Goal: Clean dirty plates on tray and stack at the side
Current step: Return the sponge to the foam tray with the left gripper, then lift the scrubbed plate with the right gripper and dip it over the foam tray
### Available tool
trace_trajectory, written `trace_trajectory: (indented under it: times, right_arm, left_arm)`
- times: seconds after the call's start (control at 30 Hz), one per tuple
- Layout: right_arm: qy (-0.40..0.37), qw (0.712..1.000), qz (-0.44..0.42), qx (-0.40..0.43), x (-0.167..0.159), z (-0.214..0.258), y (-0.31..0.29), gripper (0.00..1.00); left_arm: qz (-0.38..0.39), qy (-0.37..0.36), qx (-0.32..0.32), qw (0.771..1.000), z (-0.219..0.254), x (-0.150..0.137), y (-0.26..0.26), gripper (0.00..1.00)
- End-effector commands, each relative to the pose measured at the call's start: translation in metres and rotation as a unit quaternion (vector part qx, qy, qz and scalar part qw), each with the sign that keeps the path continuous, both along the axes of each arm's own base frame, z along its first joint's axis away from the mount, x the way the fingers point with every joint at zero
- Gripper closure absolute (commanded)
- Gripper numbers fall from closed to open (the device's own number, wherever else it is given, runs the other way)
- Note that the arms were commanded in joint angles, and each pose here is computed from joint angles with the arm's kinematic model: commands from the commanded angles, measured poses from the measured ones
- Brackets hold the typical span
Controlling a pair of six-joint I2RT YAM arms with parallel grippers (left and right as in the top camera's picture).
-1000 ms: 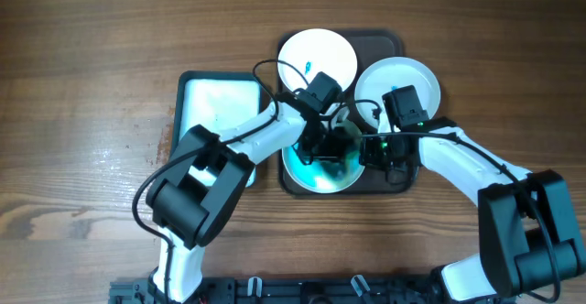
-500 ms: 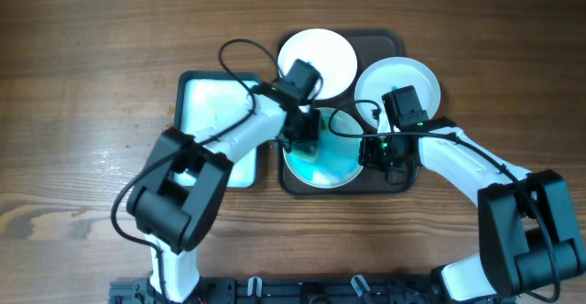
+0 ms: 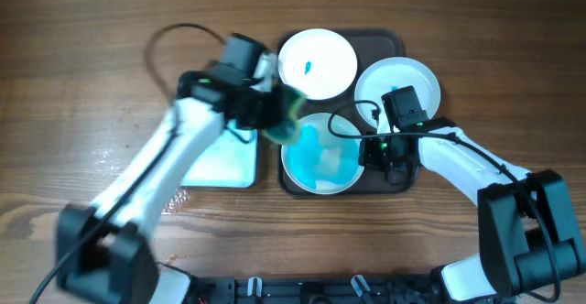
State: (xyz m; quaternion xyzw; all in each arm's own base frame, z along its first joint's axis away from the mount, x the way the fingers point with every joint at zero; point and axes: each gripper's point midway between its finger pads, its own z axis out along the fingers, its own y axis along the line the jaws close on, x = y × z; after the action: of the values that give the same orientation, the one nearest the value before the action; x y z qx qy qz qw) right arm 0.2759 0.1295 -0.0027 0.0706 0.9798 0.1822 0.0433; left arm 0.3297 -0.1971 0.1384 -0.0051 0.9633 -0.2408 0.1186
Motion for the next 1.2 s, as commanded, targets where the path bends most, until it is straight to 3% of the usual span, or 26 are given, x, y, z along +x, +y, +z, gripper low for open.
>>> trace_trajectory:
  times: [0.0,0.07,0.13,0.23,0.27,0.33,0.5,0.53,0.7,0.83,0.93,1.07,1.17]
  right_arm:
    - [0.033,0.998,0.004,-0.050,-0.021,-0.025,-0.019,0.96]
    - [0.030,0.998,0.003,-0.049,-0.019,-0.025,-0.019,0.96]
    - [0.033,0.998,0.005,-0.044,-0.021,-0.024,-0.017,0.87]
    - [0.026,0.999,0.026,-0.036,-0.019,-0.022,-0.013,0.96]
    - [0.019,0.999,0.037,-0.033,-0.016,-0.019,-0.011,0.96]
    - [0.006,0.999,0.041,-0.033,-0.008,-0.004,-0.010,0.96]
    - [-0.070,0.995,0.028,-0.061,0.012,0.060,-0.020,0.96]
    - [-0.080,0.995,0.028,-0.058,0.013,0.072,-0.020,0.96]
    - [-0.079,0.995,0.032,-0.058,0.016,0.094,-0.017,0.96]
    - [-0.166,0.980,0.087,-0.060,0.045,0.167,0.033,0.96]
    - [-0.274,0.949,0.115,-0.104,0.068,0.205,0.090,0.96]
    - [-0.375,0.903,0.138,-0.159,0.083,0.198,0.158,0.96]
    - [-0.458,0.827,0.188,-0.267,0.082,0.198,0.191,0.96]
  left_arm:
    - [0.104,0.011,0.115,0.988,-0.013,0.011,0.088,0.96]
    - [0.140,0.036,0.163,0.976,-0.042,0.008,0.122,0.96]
    - [0.152,0.069,0.181,0.969,-0.102,-0.003,0.138,0.96]
    - [0.146,0.092,0.172,0.970,-0.123,-0.011,0.135,0.95]
    - [0.147,0.086,0.169,0.971,-0.119,-0.009,0.134,0.89]
    - [0.149,0.072,0.155,0.974,-0.097,-0.006,0.132,0.61]
    - [0.151,-0.013,0.094,0.984,-0.003,-0.004,0.120,0.15]
    - [0.158,-0.041,0.085,0.983,0.019,-0.006,0.123,0.00]
    - [0.249,-0.134,0.046,0.958,0.088,-0.017,0.163,0.00]
    - [0.305,-0.192,0.046,0.932,0.124,-0.033,0.198,0.00]
    - [0.316,-0.202,0.046,0.926,0.130,-0.037,0.205,0.00]
    - [0.316,-0.196,0.047,0.927,0.127,-0.035,0.205,0.00]
    - [0.316,-0.194,0.048,0.928,0.126,-0.035,0.205,0.00]
